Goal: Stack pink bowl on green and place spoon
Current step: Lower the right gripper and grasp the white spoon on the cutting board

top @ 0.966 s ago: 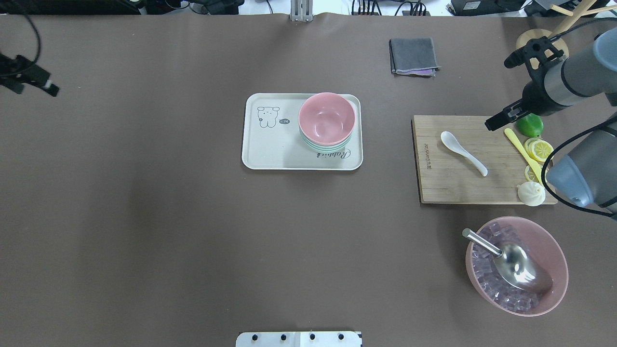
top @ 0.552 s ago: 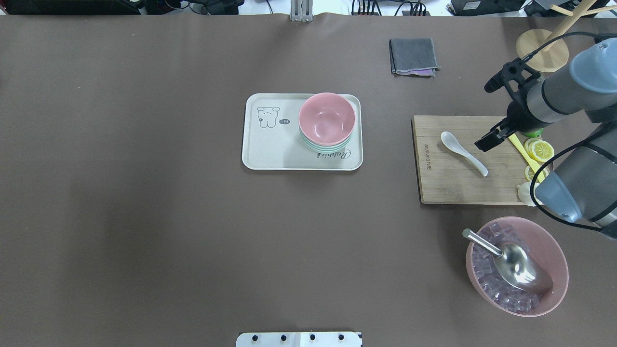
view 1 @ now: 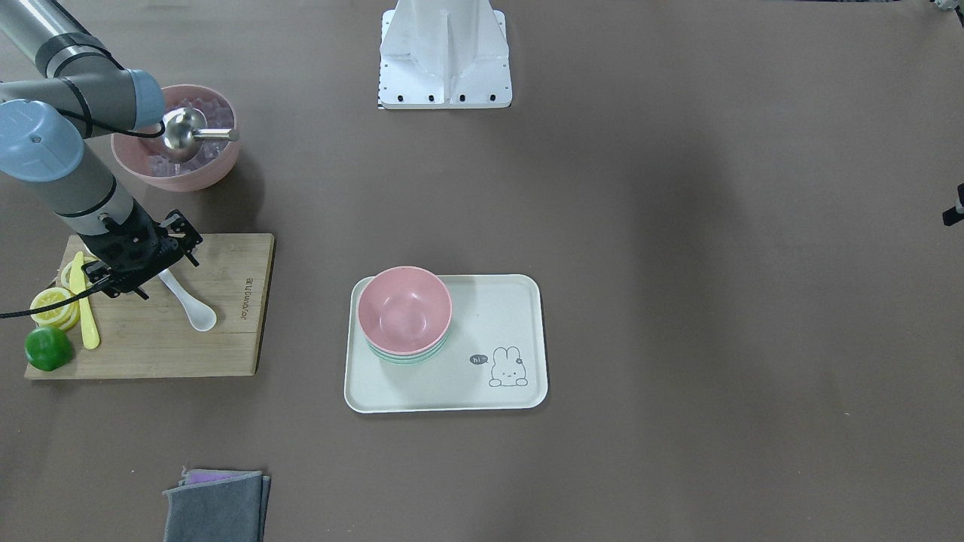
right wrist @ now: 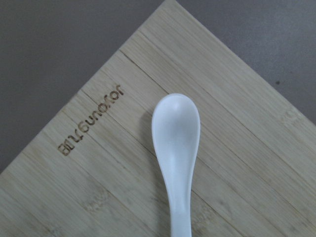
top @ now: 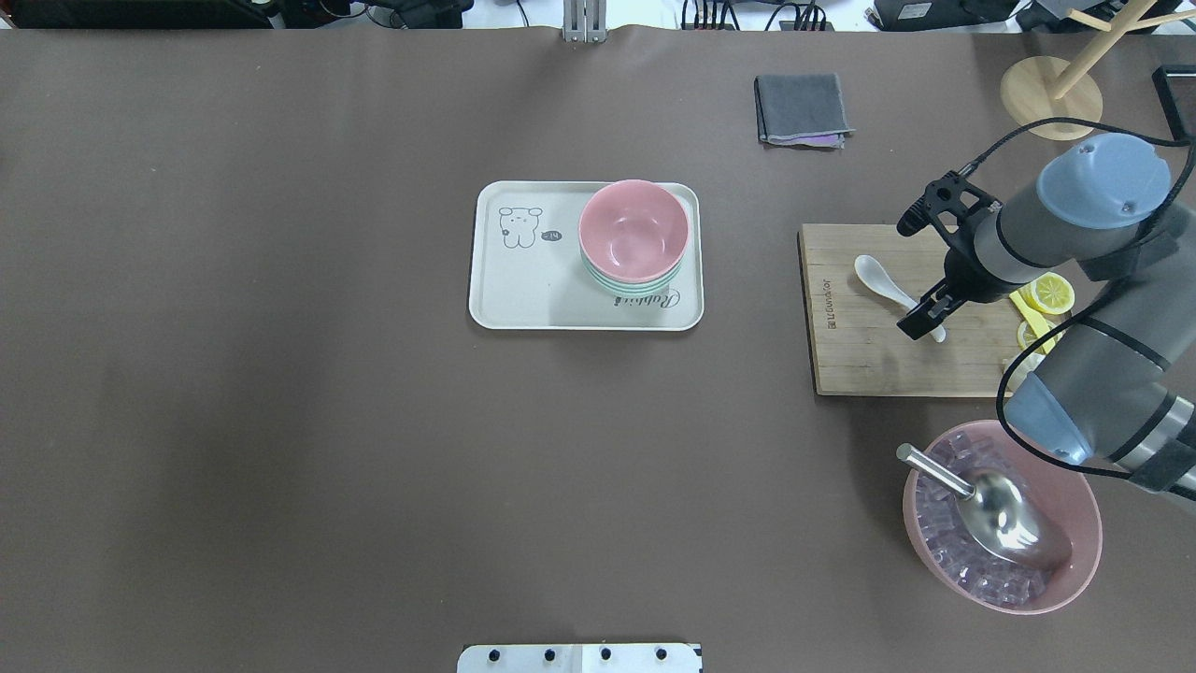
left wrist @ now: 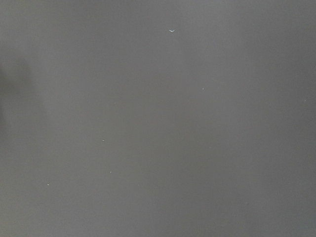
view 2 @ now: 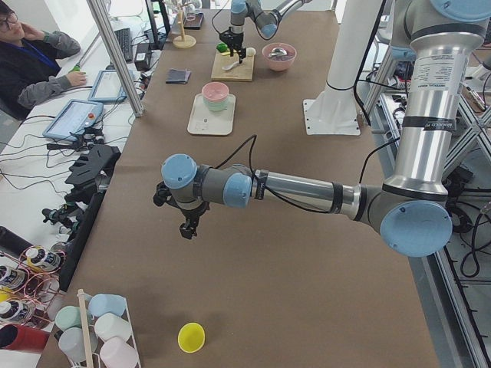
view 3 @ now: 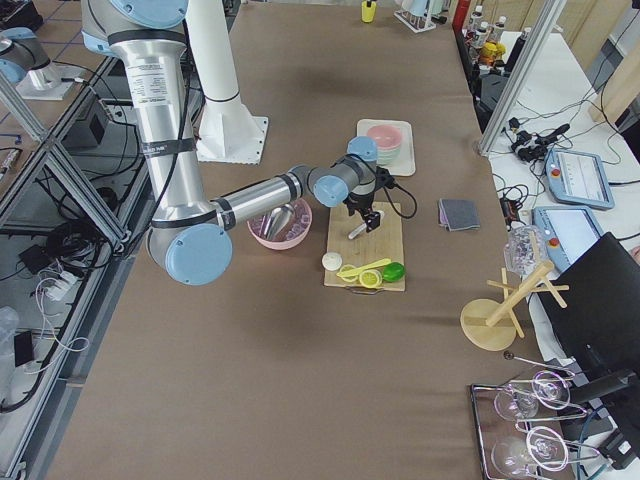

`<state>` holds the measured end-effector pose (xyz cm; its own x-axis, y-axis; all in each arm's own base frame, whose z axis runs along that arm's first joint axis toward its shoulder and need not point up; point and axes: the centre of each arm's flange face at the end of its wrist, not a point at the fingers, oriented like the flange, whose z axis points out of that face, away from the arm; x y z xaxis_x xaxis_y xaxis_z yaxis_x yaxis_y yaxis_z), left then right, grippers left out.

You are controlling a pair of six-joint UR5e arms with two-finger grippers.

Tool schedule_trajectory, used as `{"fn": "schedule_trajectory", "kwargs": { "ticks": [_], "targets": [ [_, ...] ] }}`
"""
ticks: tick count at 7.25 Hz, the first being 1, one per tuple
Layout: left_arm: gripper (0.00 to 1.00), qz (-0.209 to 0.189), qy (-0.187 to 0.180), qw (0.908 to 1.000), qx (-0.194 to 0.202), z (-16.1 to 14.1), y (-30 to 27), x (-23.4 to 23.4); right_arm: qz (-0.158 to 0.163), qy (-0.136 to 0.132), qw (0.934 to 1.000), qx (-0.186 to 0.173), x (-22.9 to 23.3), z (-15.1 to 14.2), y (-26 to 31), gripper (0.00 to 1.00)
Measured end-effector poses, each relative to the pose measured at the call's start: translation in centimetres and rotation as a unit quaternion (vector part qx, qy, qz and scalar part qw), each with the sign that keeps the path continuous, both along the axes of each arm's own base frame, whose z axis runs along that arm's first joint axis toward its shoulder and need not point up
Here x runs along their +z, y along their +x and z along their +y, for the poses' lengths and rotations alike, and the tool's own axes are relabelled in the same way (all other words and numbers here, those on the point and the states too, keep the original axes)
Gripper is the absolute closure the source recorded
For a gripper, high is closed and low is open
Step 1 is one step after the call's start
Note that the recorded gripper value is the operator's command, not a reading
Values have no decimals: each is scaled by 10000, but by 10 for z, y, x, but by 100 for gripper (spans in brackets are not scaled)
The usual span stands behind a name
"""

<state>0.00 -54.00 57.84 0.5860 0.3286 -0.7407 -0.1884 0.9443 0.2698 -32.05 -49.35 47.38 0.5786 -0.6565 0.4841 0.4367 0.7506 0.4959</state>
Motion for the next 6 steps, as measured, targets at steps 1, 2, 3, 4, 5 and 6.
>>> {"fn": "schedule_trajectory", "kwargs": {
  "ticks": [1, 2, 3, 4, 5, 6],
  "targets": [
    [1, -2, -14, 10000, 0, 0, 0, 1, 32, -21, 10000, -27, 4, -1, -3, 44],
    [1, -5, -26, 10000, 2, 1, 0, 2, 56, -41, 10000, -46, 7, -2, -7, 51],
    [1, -7, -32, 10000, 5, 1, 1, 3, 73, -56, 9999, -60, 10, -3, -9, 58],
    [1, -8, -37, 10000, 5, 1, 1, 3, 84, -64, 9999, -71, 11, -3, -10, 60],
    [1, -9, -44, 10000, 4, 1, 1, 4, 86, -65, 9999, -72, 11, -3, -11, 60],
    [1, -9, -49, 10000, 3, 1, 1, 4, 85, -64, 9999, -73, 11, -3, -11, 61]
  ]
}}
